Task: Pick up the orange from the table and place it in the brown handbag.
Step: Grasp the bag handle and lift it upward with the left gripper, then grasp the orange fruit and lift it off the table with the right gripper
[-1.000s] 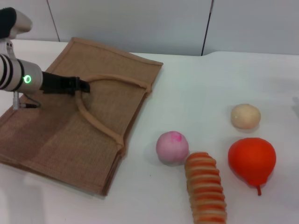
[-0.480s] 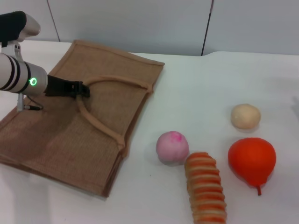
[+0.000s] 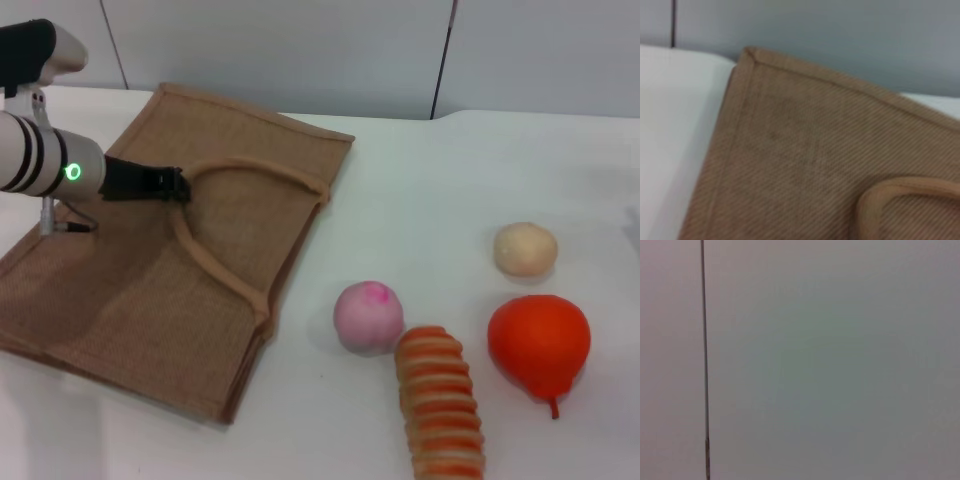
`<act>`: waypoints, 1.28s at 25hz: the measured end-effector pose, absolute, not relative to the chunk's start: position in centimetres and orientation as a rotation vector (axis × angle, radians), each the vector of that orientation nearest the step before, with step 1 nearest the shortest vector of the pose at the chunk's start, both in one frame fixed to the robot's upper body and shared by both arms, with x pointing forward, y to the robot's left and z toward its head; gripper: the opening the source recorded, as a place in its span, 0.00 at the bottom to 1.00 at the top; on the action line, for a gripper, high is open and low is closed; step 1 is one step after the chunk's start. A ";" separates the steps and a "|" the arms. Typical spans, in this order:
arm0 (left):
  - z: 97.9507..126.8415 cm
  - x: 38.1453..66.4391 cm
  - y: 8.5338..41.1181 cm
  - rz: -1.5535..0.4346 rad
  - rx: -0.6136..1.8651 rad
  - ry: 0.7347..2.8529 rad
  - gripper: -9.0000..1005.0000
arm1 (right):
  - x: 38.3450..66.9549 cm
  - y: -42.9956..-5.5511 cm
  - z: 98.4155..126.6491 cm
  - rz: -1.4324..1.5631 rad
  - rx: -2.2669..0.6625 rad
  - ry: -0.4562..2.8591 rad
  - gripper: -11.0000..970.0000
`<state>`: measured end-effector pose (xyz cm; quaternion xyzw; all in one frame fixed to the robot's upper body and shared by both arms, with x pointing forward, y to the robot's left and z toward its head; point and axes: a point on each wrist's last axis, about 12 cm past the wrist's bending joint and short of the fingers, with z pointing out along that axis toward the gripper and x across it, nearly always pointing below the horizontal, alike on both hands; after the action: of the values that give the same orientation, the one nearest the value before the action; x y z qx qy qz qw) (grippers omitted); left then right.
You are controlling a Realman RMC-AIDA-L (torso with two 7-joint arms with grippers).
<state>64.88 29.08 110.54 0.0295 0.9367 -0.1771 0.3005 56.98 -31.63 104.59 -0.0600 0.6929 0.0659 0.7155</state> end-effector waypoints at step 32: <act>112.5 59.0 34.3 -1.008 -0.003 1.646 0.13 | 54.3 -32.1 107.0 0.632 -0.831 1.661 0.77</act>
<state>58.99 34.31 112.49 -0.0013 0.7009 -0.4295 0.5694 54.35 -32.14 106.97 -0.3518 0.7038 0.2677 0.5561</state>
